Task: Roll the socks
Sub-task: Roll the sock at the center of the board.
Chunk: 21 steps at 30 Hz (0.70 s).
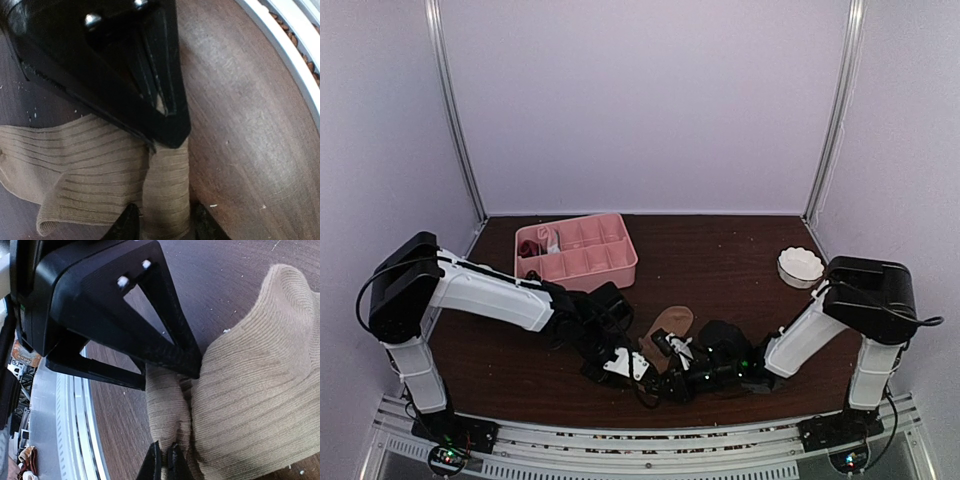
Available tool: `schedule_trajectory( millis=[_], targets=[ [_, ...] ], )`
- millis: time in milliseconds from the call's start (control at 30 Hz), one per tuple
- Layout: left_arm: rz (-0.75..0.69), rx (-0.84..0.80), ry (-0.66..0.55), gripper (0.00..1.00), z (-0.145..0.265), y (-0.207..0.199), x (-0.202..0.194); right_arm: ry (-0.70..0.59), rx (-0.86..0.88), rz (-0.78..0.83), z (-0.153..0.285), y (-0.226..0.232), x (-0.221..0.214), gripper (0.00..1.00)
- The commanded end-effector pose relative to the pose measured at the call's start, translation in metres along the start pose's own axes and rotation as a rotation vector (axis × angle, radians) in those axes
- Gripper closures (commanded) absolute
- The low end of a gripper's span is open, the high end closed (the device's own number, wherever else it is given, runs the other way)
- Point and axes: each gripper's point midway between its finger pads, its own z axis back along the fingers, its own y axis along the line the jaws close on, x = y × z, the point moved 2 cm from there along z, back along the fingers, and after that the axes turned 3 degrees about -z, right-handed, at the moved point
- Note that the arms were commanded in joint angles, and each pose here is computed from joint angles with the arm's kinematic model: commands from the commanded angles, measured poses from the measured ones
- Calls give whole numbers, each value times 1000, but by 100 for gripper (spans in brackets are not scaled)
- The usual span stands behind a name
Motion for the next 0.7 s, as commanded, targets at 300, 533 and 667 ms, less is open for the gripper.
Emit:
schedule_trajectory(
  millis=[300, 533, 667],
  targets=[
    [17, -23, -4, 76, -9, 0, 1, 258, -244, -204, 15, -65, -78, 95],
    [119, -141, -37, 72, -4, -19, 7, 233, -241, -215, 14, -63, -72, 94],
    [125, -126, -38, 60, -2, -20, 6, 235, -234, -211, 13, -62, -71, 94]
  ],
)
